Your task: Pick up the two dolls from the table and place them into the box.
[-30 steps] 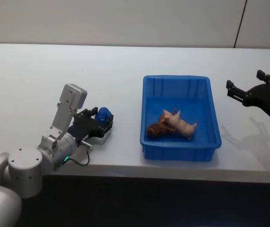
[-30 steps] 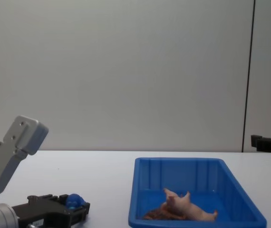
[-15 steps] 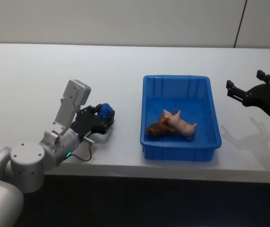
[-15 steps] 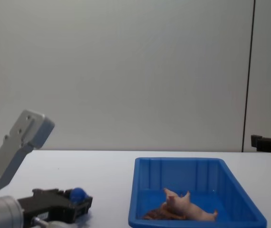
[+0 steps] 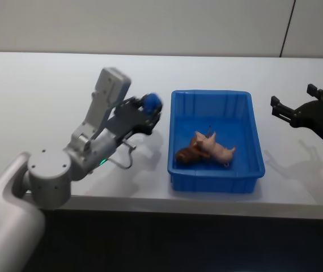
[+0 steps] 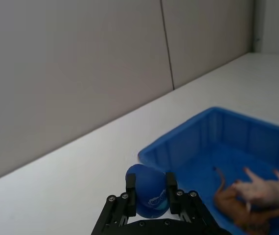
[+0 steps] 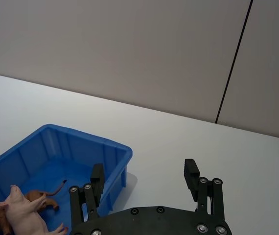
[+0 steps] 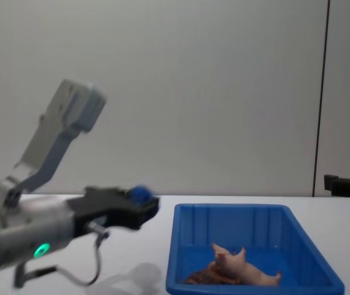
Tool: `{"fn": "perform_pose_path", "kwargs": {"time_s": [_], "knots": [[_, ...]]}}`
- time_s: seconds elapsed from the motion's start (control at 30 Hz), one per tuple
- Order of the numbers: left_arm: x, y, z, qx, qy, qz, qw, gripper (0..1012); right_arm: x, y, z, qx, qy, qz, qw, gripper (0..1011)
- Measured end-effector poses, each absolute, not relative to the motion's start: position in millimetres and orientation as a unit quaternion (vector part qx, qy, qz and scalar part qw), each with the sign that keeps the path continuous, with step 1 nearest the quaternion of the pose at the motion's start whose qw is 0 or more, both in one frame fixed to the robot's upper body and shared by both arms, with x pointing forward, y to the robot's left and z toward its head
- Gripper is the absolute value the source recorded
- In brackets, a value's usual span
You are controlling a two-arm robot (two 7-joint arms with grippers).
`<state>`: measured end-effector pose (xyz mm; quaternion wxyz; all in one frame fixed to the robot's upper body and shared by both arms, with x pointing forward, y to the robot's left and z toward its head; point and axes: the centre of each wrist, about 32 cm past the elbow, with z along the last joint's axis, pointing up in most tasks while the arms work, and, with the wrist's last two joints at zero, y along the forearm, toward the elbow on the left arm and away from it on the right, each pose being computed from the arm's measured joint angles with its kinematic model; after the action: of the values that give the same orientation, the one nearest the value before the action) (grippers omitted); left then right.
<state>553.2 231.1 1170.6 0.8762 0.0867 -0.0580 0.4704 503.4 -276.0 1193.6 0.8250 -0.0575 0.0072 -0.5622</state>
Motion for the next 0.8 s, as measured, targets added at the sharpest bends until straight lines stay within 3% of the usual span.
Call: {"fn": "perform_pose_path", "kwargs": {"time_s": [0.37,0.8], "knots": [[559.4,182.0,1199.9,0.037,-0.089,0.412,0.906,295,503.4,-276.0,1193.6,-0.058,0.007,-0.562,0.825,1000],[558.7,139.9,1212.6,0.002,-0.097,0.36,0.928,721,503.4,-276.0,1193.6,-0.057,0.007,-0.562,0.825,1000]]}}
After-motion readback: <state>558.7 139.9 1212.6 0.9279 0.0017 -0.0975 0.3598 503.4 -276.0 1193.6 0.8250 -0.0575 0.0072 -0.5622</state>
